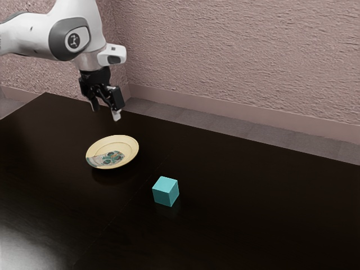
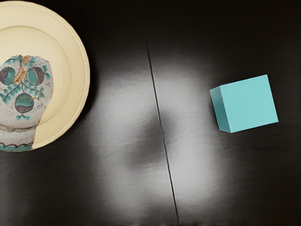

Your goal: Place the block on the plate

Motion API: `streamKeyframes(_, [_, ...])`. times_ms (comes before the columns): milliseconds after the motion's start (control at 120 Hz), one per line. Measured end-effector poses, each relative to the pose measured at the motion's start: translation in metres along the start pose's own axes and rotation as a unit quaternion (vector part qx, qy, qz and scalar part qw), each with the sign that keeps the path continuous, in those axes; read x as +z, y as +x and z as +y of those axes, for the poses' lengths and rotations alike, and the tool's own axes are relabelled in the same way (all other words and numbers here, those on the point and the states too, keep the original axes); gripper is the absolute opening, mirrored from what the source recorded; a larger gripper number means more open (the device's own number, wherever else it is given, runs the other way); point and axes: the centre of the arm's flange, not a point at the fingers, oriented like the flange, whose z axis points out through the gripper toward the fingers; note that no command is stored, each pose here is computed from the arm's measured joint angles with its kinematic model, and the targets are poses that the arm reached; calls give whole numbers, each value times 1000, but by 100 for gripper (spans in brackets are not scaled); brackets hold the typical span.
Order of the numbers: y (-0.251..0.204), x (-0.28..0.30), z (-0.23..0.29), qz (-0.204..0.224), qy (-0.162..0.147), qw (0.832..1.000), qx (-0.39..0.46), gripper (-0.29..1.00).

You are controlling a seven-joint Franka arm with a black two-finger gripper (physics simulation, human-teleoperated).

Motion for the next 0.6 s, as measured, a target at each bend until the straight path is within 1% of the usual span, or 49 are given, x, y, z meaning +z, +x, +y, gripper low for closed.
streamKeyframes(142, [1, 10, 3, -10, -2, 1000, 9, 70])
streamKeyframes(317, [8, 44, 13, -28, -8, 999, 14, 70])
streamKeyframes(483, [32, 89, 62, -38, -11, 998, 41, 70])
streamKeyframes(600, [38, 123, 81, -43, -17, 998, 34, 70])
